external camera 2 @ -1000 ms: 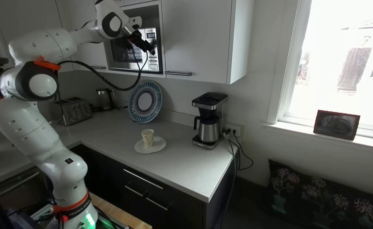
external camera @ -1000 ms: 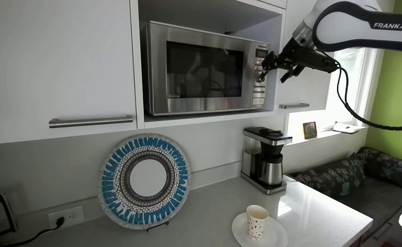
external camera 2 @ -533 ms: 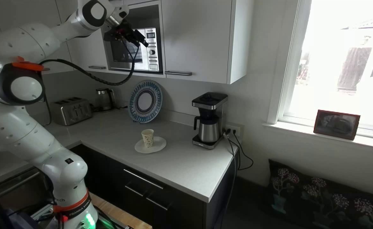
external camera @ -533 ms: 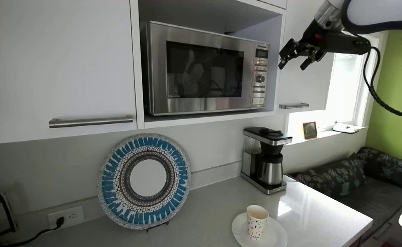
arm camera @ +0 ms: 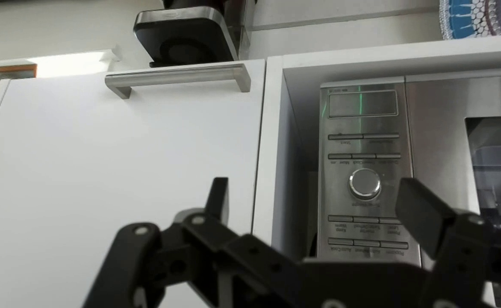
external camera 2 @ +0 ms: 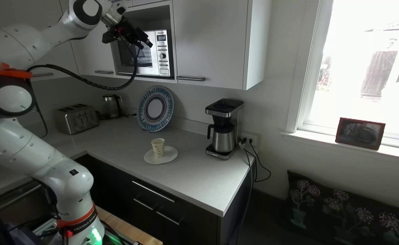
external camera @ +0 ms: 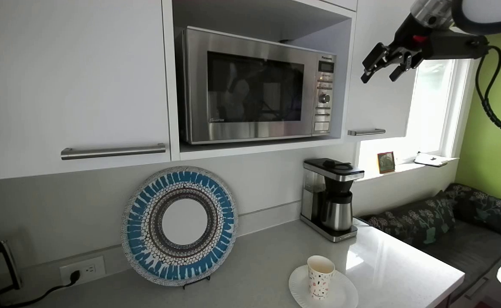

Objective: Close the door of the microwave

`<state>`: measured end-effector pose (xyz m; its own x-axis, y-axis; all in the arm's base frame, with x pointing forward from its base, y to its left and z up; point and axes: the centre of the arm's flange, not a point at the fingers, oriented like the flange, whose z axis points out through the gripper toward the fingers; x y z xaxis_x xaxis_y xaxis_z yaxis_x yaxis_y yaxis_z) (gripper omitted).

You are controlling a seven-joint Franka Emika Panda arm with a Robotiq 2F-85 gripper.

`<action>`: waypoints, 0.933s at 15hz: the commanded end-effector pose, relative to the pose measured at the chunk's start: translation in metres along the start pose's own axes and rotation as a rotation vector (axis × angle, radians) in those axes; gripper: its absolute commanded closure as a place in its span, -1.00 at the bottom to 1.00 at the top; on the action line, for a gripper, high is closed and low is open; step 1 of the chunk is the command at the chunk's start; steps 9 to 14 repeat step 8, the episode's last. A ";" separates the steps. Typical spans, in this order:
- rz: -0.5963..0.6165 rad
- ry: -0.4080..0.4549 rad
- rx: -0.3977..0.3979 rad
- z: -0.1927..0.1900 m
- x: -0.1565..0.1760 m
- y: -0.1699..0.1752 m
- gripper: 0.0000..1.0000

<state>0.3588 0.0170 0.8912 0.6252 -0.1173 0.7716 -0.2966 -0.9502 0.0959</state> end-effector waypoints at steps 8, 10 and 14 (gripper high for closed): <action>-0.016 0.000 -0.006 -0.001 -0.004 -0.002 -1.00; -0.016 0.000 -0.006 -0.001 -0.004 -0.002 -1.00; -0.016 0.000 -0.006 -0.001 -0.004 -0.002 -1.00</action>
